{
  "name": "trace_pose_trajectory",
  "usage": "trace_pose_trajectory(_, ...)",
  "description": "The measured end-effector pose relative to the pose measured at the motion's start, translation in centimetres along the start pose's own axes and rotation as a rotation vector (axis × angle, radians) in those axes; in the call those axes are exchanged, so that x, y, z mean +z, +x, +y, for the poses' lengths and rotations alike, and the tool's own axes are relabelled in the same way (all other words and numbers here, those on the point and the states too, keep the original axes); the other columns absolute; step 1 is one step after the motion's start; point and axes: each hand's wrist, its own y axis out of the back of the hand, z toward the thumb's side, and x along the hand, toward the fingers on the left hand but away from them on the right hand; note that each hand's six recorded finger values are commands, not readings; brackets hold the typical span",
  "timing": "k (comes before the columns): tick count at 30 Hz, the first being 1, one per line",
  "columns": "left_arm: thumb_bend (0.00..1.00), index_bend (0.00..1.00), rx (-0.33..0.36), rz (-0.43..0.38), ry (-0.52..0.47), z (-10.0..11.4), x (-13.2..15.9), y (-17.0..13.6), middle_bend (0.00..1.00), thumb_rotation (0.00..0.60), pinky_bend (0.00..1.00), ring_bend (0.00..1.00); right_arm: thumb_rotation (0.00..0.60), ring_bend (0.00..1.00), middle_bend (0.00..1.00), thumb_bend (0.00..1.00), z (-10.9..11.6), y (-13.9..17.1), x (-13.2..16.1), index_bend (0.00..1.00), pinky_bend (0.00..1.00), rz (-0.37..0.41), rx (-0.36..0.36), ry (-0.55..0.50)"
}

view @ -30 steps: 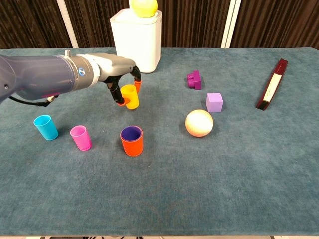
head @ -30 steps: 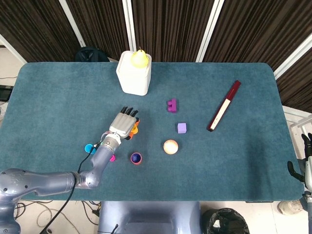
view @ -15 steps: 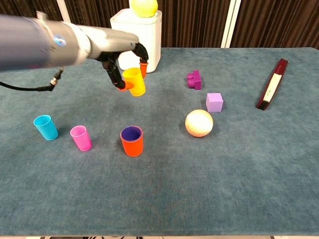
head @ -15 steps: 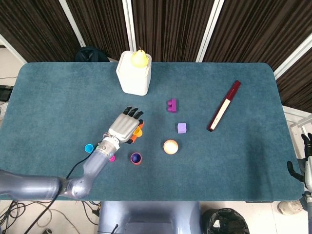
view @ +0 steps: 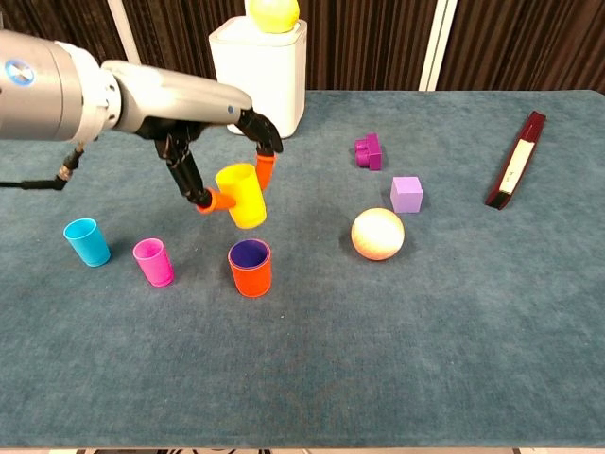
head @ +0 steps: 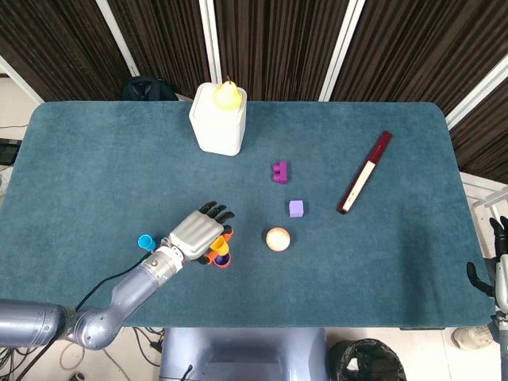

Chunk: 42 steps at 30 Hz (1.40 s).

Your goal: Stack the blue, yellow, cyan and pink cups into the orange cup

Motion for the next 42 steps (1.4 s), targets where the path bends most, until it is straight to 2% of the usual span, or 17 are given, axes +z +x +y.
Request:
trace_pose_trajectory(8, 0.41, 0.47, -0.039, -0.038, 0.026, -1.9, 1.1, 0.0, 0.11, 0.600, 0.00, 0.00, 0.600, 0.05, 0.00, 0.42, 0.4, 0.0, -0.2, 0.04, 0.00, -0.005, -0.012, -0.008)
trace_pose_trajectory(16, 0.41, 0.47, -0.042, -0.028, 0.047, -2.9, 1.0, 0.7, 0.11, 0.600, 0.00, 0.00, 0.600, 0.05, 0.00, 0.42, 0.8, 0.1, -0.4, 0.04, 0.00, -0.010, -0.022, -0.015)
trace_pose_trajectory(23, 0.41, 0.47, -0.019, -0.021, 0.081, -3.0, 0.9, 1.2, 0.11, 0.600, 0.00, 0.00, 0.600, 0.05, 0.00, 0.42, 0.7, 0.0, -0.3, 0.04, 0.00, -0.008, -0.020, -0.017)
trace_pose_trajectory(33, 0.39, 0.47, -0.037, 0.010, 0.097, -4.0, -0.1, 1.3, 0.11, 0.600, 0.00, 0.00, 0.600, 0.05, 0.00, 0.42, 0.4, 0.0, -0.3, 0.04, 0.00, -0.008, -0.012, -0.015)
trace_pose_trajectory(35, 0.37, 0.44, -0.036, 0.010, 0.105, -4.0, -0.1, 1.4, 0.11, 0.600, 0.00, 0.00, 0.600, 0.05, 0.00, 0.42, 0.4, 0.0, -0.3, 0.04, 0.00, -0.008, -0.012, -0.013)
trace_pose_trajectory(42, 0.27, 0.23, -0.038, 0.009, 0.145, -4.5, -0.2, 1.6, 0.09, 0.600, 0.00, 0.00, 0.600, 0.05, 0.00, 0.42, 0.4, 0.0, -0.3, 0.04, 0.00, -0.011, -0.015, -0.012)
